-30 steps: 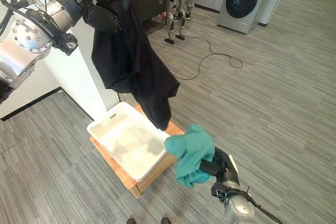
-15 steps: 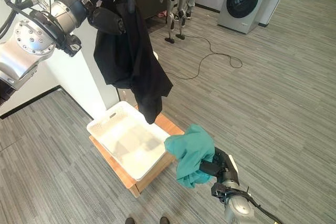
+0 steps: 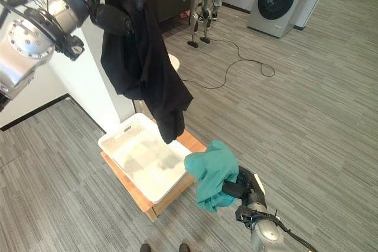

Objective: Pick up bed clothes into laundry basket.

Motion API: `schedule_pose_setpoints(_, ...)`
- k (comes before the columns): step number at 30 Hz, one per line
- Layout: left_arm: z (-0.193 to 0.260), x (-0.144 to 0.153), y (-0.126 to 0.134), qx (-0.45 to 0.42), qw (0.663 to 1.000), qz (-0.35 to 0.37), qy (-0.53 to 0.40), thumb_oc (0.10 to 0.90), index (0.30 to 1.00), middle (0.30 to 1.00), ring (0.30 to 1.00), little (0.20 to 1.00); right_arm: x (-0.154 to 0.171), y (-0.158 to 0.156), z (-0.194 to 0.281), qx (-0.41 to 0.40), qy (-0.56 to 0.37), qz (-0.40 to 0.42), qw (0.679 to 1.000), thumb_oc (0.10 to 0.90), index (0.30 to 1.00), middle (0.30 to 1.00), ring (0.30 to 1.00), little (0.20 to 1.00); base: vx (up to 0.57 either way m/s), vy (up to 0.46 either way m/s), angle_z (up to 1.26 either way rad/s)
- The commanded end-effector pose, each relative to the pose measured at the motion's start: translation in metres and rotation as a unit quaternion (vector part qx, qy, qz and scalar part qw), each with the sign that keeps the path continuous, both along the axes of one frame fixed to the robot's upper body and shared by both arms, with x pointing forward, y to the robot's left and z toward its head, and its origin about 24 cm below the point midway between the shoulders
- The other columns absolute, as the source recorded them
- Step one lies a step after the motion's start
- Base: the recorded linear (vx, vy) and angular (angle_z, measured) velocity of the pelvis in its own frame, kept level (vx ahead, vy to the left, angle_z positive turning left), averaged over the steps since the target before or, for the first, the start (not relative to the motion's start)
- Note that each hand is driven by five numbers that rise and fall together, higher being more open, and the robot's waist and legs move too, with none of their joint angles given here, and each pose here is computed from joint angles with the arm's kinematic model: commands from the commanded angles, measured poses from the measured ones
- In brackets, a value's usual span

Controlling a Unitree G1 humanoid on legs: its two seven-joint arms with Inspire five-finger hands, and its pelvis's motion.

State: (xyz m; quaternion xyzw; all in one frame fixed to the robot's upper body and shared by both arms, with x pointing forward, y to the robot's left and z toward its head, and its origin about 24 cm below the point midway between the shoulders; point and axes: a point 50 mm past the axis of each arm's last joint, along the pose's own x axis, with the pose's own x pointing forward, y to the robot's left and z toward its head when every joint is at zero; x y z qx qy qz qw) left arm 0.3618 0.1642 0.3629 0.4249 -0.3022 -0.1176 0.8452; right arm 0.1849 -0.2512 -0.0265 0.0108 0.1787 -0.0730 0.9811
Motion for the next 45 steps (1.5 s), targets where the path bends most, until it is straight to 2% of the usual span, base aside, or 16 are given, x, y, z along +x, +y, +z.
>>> schedule_pose_setpoints(1, 0.113, -0.049, 0.008, -0.108, 0.974, -0.011, -0.198, 0.400, 0.300, 0.300, 0.300, 0.300, 0.024, -0.021, 0.051, -0.039, -0.118, 0.009, 0.992, 0.400, 0.300, 0.300, 0.300, 0.300, 0.00, 0.000, 0.00)
schedule_pose_setpoints(7, 0.110, -0.048, 0.015, -0.112, 0.975, -0.003, -0.193, 0.400, 0.300, 0.300, 0.300, 0.300, 0.024, -0.022, 0.050, -0.042, -0.114, 0.007, 0.993, 0.400, 0.300, 0.300, 0.300, 0.300, 0.00, 0.000, 0.00)
schedule_pose_setpoints(16, 0.108, -0.048, 0.010, -0.095, 0.977, -0.003, -0.193, 0.400, 0.300, 0.300, 0.300, 0.300, 0.024, -0.023, 0.048, -0.048, -0.107, 0.006, 0.993, 0.400, 0.300, 0.300, 0.300, 0.300, 0.00, 0.000, 0.00)
schedule_pose_setpoints(36, 0.124, -0.070, 0.010, -0.064, 0.970, -0.007, -0.235, 0.400, 0.300, 0.300, 0.300, 0.300, 0.022, -0.031, 0.047, -0.061, -0.099, -0.005, 0.993, 0.400, 0.300, 0.300, 0.300, 0.300, -0.01, 0.003, 0.03)
schedule_pose_setpoints(41, 0.116, -0.072, 0.018, -0.065, 0.971, -0.010, -0.228, 0.400, 0.300, 0.300, 0.300, 0.300, 0.022, -0.030, 0.047, -0.064, -0.098, -0.002, 0.993, 0.400, 0.300, 0.300, 0.300, 0.300, 0.00, 0.005, 0.02)
schedule_pose_setpoints(45, 0.103, -0.069, 0.011, -0.052, 0.975, -0.025, -0.212, 0.400, 0.300, 0.300, 0.300, 0.300, 0.024, -0.028, 0.047, -0.064, -0.098, 0.002, 0.993, 0.400, 0.300, 0.300, 0.300, 0.300, -0.01, 0.006, 0.02)
